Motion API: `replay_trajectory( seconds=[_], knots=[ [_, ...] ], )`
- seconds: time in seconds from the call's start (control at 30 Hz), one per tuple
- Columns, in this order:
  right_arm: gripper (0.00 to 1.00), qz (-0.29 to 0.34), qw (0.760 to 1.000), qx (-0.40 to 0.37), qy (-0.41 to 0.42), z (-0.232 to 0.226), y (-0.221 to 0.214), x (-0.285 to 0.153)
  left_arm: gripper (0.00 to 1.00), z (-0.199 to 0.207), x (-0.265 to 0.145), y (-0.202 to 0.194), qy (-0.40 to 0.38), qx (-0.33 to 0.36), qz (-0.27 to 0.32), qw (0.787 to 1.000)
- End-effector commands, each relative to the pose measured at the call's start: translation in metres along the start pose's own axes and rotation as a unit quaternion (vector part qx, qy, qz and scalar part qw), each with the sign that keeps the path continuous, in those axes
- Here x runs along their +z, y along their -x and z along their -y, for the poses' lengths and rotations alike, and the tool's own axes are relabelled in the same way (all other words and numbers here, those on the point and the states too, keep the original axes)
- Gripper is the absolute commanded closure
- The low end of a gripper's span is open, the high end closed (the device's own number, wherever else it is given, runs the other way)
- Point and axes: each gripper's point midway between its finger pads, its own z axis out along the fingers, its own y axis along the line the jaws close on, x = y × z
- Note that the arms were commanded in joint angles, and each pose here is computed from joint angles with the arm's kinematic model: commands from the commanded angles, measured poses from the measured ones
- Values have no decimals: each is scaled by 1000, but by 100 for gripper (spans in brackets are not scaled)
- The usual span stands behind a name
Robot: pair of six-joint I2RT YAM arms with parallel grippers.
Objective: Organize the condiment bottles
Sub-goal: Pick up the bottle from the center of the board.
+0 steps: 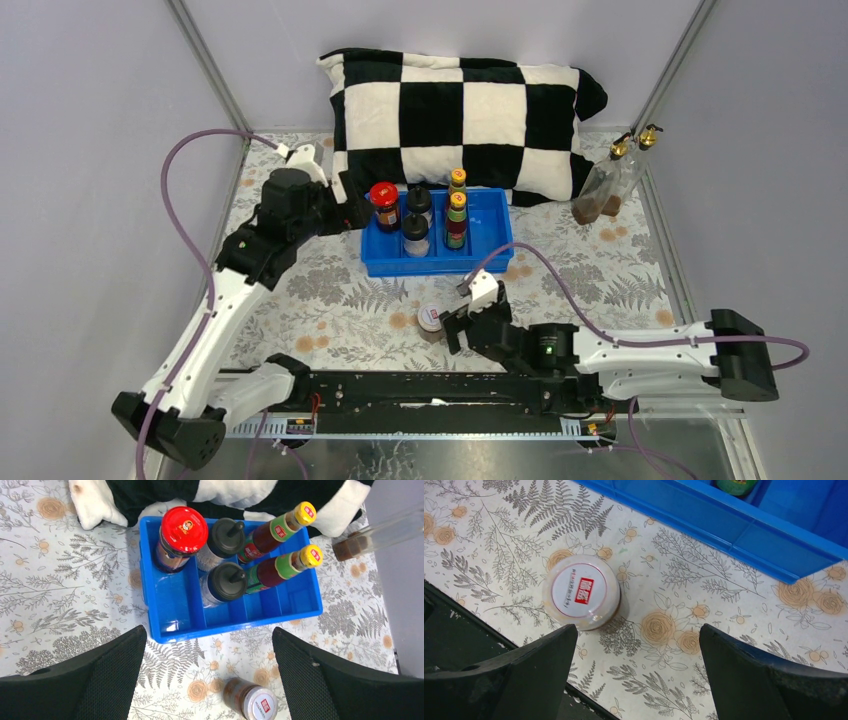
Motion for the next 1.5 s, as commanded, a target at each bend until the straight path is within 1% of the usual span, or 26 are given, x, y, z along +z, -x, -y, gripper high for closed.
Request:
replay_trajectory(
  seconds=[0.0,0.17,0.33,0.5,0.67,1.0,1.1,1.23,1.3,1.47],
  knots=[
    [0,6,1000,-5,6,-18,21,6,1,10,-13,-9,-42,-10,-1,999],
    [0,1,1000,-24,14,-37,27,18,1,2,-20,-23,-38,-10,-5,999],
    [0,-13,999,-46,-8,-46,30,33,1,1,-22,-29,-42,-7,-9,999],
    [0,-28,998,-52,6,-62,27,45,1,-2,-25,-33,-40,1,-11,999],
    [0,-49,997,-57,-13,-60,21,56,1,-4,-28,-36,-41,1,-9,999],
    [1,-47,998,-21,-33,-35,17,54,1,-8,-27,-44,-36,-8,-9,999],
    [11,-45,999,0,-11,-35,15,54,1,-9,-26,-46,-35,-11,-11,999],
    [13,-54,999,2,-1,-34,8,53,1,-8,-28,-46,-37,-14,-10,999],
    [16,-60,998,-3,2,-35,4,54,1,-8,-28,-45,-38,-14,-11,999],
    [23,-52,999,1,15,-41,9,56,1,-7,-31,-44,-37,-16,-13,999]
  ],
)
